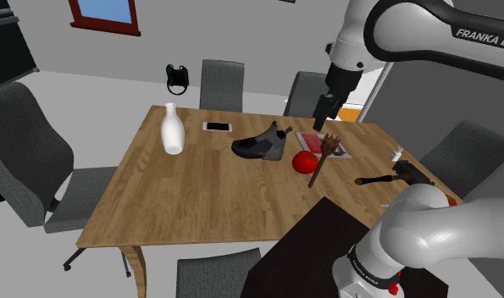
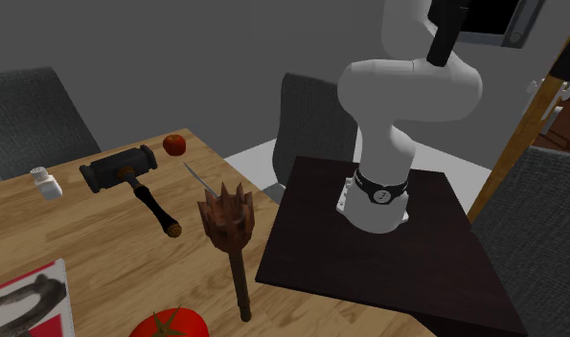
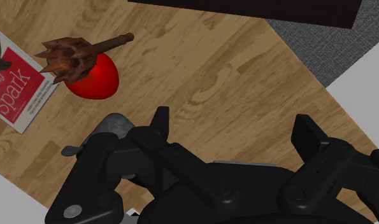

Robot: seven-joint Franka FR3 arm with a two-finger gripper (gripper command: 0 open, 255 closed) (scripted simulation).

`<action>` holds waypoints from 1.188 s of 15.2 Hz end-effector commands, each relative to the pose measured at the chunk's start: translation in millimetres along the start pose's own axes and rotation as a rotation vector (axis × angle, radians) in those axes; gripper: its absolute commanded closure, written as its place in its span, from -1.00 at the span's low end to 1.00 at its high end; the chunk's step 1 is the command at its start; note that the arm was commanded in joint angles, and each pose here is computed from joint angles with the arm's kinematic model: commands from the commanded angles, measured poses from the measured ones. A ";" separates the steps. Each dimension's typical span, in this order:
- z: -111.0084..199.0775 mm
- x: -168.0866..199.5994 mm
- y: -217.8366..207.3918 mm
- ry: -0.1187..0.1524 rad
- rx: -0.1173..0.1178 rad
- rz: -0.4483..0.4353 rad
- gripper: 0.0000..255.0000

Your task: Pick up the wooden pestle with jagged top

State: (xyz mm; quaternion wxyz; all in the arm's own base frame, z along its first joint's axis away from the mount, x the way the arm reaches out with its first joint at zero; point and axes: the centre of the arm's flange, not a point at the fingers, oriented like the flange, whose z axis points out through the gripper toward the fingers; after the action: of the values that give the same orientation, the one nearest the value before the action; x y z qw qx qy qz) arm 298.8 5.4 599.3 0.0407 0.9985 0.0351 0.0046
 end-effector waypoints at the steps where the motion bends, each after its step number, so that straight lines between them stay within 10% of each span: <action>1: 0.0 0.0 0.0 0.000 0.000 0.000 -1.00; 18: 129.2 21.5 178.8 -0.069 -0.034 0.138 -1.00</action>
State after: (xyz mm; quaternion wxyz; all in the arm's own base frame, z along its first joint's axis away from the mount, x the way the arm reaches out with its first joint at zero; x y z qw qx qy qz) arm 331.0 -170.3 490.7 0.0567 0.9976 -0.0312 -0.0248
